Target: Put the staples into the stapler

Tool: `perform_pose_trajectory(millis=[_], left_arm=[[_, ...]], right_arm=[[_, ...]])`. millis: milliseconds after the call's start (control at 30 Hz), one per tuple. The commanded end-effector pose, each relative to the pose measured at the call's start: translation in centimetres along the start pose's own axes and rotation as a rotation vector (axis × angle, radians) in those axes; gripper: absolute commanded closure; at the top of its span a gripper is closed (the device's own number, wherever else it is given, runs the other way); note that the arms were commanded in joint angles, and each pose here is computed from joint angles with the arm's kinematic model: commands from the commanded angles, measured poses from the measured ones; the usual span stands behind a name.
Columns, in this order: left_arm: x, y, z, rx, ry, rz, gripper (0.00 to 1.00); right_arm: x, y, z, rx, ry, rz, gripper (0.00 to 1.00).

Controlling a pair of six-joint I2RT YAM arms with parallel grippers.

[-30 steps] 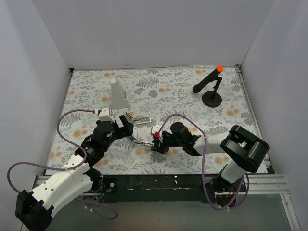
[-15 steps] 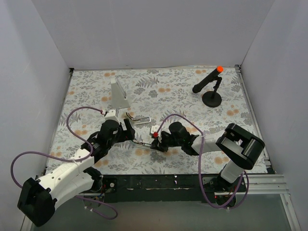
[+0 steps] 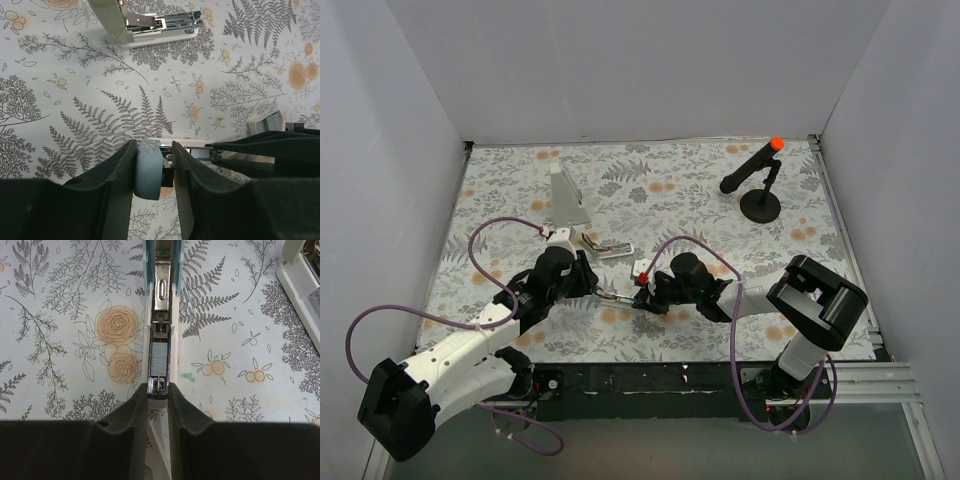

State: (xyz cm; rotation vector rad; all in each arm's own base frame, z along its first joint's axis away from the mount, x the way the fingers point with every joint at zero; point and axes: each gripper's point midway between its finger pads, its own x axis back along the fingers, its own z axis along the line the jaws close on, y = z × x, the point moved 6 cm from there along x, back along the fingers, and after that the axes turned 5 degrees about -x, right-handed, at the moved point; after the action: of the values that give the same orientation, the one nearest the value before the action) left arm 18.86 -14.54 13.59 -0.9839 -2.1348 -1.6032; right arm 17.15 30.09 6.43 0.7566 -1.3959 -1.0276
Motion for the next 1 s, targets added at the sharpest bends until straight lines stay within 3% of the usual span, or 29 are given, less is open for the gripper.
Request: perform_pose_trajectory(millis=[0,567,967], left_arm=[[0.4,0.8,-2.2,-0.006,-0.05,-0.005,0.68],[0.0,-2.6,-8.7,-0.036,-0.113,0.069,0.64],[0.3,-3.7,-11.0,0.028,-0.184,0.058,0.51]], right_arm=[[-0.9,2.4,-0.9,0.032,-0.019,-0.087,0.9],[-1.6,2.4,-0.7,0.011,0.025,-0.094,0.93],[-2.0,2.1,-0.5,0.002,0.059,-0.071,0.93]])
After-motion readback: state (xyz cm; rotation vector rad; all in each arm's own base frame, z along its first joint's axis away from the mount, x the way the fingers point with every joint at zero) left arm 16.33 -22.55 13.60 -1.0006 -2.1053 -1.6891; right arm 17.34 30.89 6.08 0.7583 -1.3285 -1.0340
